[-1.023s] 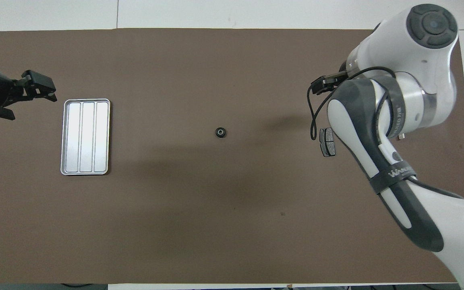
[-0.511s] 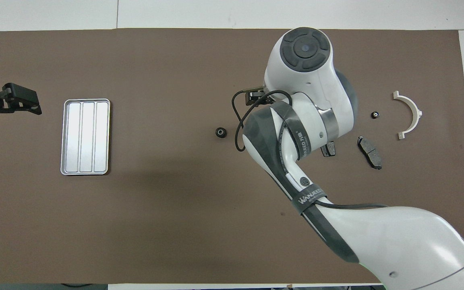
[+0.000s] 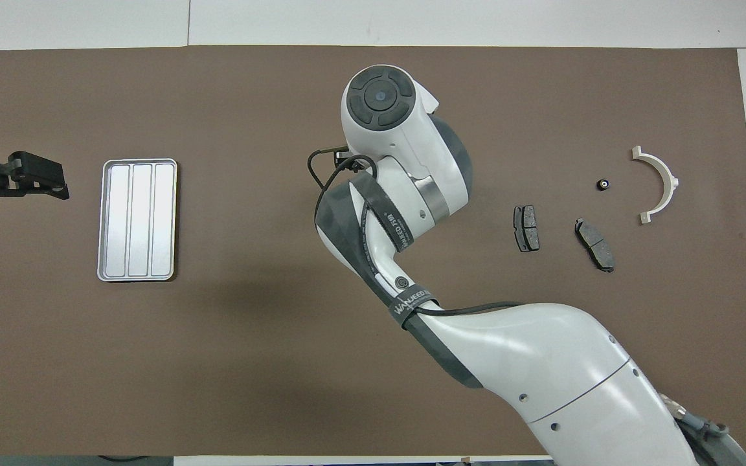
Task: Place bearing gear from tray to pile
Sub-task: 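Lower the right gripper and grasp the second bearing at mid-table, then carry the bearing with the right gripper beside the first bearing and release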
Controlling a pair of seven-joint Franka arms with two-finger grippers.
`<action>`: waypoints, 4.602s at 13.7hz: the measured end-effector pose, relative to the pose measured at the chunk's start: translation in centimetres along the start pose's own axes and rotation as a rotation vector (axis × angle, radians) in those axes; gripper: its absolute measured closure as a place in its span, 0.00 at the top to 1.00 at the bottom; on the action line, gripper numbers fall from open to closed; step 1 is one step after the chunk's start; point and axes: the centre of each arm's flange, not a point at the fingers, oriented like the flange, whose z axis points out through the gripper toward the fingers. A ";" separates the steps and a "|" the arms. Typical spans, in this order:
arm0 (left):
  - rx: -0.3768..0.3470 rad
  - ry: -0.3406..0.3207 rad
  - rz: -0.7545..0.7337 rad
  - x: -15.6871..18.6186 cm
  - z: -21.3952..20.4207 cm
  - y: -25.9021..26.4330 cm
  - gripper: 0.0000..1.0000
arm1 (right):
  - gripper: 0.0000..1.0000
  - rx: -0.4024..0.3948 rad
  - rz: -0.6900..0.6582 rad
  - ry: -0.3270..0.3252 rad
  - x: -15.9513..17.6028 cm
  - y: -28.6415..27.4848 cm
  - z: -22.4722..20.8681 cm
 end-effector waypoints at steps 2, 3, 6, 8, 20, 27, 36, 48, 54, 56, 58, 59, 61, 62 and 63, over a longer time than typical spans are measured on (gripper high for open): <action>-0.001 0.002 0.000 -0.2 -0.3 -0.1 1.00 | 0.90 0.002 -0.014 -0.002 -1.1 -2.3 0.6; -0.001 -0.001 0.000 -0.4 -0.5 -0.1 1.00 | 0.90 0.007 -0.017 0.006 -1.3 -2.8 0.8; -0.012 0.000 0.005 -0.9 -1.0 0.1 1.00 | 0.91 0.032 -0.008 0.013 -1.2 -2.7 2.3; -0.018 -0.003 0.006 -1.0 -1.0 0.2 1.00 | 0.90 0.048 -0.004 0.004 -1.5 -2.7 3.8; -0.048 -0.013 0.015 -1.1 -0.6 0.8 1.00 | 0.90 0.072 0.006 -0.091 -5.2 -2.9 7.3; -0.048 -0.013 0.015 -1.2 -0.7 0.8 1.00 | 0.90 0.083 0.015 -0.086 -5.3 -2.7 8.0; -0.048 -0.013 0.015 -1.2 -0.7 0.8 1.00 | 0.70 0.100 0.021 -0.071 -5.4 -2.8 8.3; -0.048 -0.013 0.015 -1.2 -0.7 0.8 1.00 | 0.34 0.102 0.023 -0.069 -5.3 -2.7 8.2; -0.048 -0.013 0.015 -1.2 -0.6 0.8 1.00 | 0.34 0.057 0.024 -0.017 -2.4 1.5 6.3; -0.048 -0.013 0.015 -1.2 -0.6 0.8 1.00 | 0.34 0.056 0.000 0.006 0.4 7.1 3.8; -0.048 -0.013 0.015 -1.2 -0.6 0.8 1.00 | 0.34 0.048 -0.034 0.014 2.7 13.9 1.3; -0.048 -0.013 0.015 -1.2 -0.6 0.8 1.00 | 0.34 0.041 -0.063 0.007 3.5 17.5 0.5; -0.048 -0.013 0.015 -1.2 -0.6 0.8 1.00 | 0.34 0.029 -0.113 -0.018 4.4 24.5 -0.2; -0.048 -0.013 0.015 -1.2 -0.6 0.8 1.00 | 0.34 0.026 -0.127 -0.035 4.6 27.7 -0.1; -0.048 -0.013 0.015 -1.2 -0.6 0.8 1.00 | 0.34 0.024 -0.137 -0.054 4.5 30.9 0.3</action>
